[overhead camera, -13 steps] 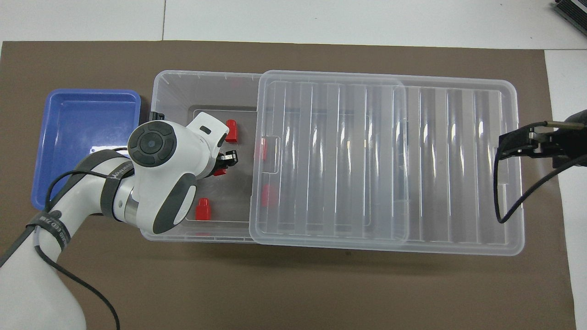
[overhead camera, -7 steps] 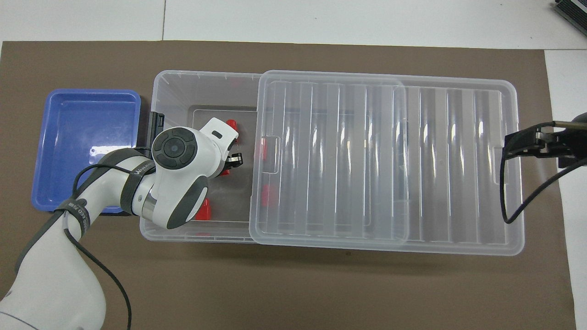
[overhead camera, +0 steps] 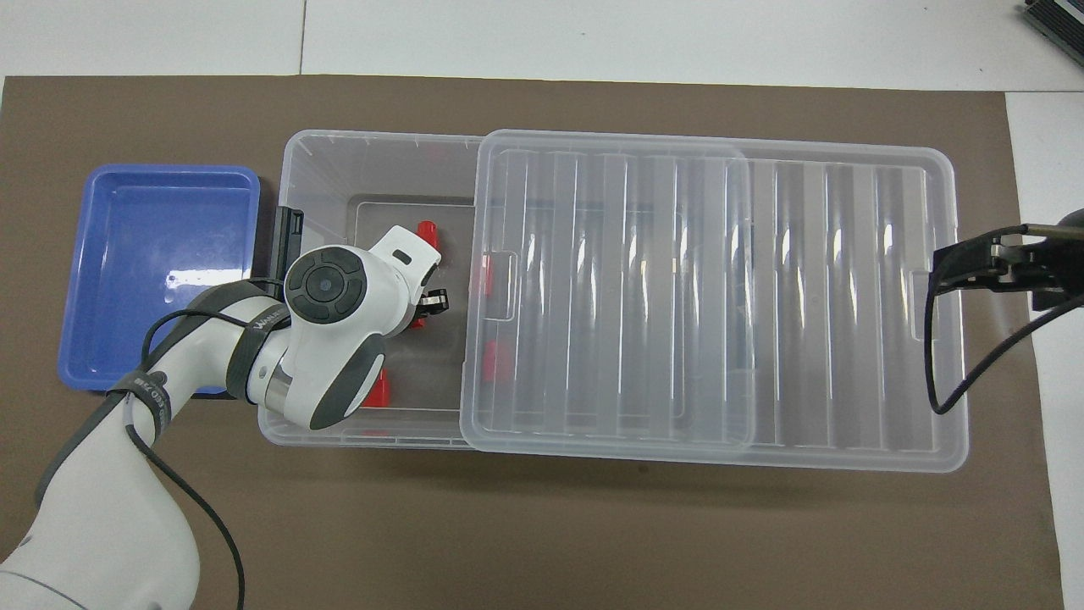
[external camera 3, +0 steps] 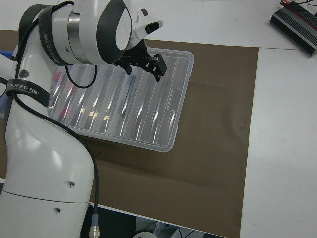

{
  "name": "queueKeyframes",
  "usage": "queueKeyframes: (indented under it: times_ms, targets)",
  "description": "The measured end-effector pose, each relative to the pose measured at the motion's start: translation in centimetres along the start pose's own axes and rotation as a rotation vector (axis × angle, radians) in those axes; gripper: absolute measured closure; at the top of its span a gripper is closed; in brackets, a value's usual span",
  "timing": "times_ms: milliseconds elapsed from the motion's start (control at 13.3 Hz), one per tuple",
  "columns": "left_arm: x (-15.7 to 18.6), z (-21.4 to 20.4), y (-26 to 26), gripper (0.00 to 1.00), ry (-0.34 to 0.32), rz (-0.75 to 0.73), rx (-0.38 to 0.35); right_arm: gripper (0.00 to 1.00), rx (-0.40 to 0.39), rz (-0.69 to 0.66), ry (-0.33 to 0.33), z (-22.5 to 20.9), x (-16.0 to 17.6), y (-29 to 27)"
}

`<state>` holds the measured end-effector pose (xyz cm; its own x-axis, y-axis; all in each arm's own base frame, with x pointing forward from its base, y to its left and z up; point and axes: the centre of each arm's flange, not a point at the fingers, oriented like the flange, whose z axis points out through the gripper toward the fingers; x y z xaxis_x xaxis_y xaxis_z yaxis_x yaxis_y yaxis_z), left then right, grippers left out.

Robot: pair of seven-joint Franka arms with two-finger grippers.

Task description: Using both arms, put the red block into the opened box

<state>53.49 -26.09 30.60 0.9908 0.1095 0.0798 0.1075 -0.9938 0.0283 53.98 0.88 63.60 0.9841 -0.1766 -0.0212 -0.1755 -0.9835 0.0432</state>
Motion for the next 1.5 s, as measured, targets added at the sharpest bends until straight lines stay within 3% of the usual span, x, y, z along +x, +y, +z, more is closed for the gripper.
queueKeyframes:
  times_ms: [300, 599, 824, 1199, 1348, 1498]
  targets:
    - [0.0, 0.0, 0.0, 0.62, 0.006, 0.008, 0.006, 0.00, 0.001, 0.001, 0.010, -0.7, -0.4, 0.2]
    - [0.5, -0.5, 0.0, 0.23, 0.022, -0.036, -0.001, 0.00, 0.005, 0.008, 0.002, -0.8, -0.6, 0.9]
    - [2.2, -2.8, 0.0, 0.25, 0.027, -0.060, 0.006, 0.00, 0.007, 0.004, 0.000, -0.7, -0.6, 0.8]
    - [4.4, -10.6, -0.6, 0.27, -0.015, -0.097, 0.071, 0.00, 0.005, 0.010, -0.014, 0.0, -0.5, 1.1]
    - [5.0, -14.6, -2.2, 0.29, -0.042, -0.135, 0.058, 0.20, 0.008, 0.018, -0.004, 0.2, -0.3, 1.5]
    - [6.1, -20.2, -5.3, 0.28, -0.092, -0.122, 0.064, 0.47, 0.011, 0.039, 0.011, 0.5, 0.2, 2.6]
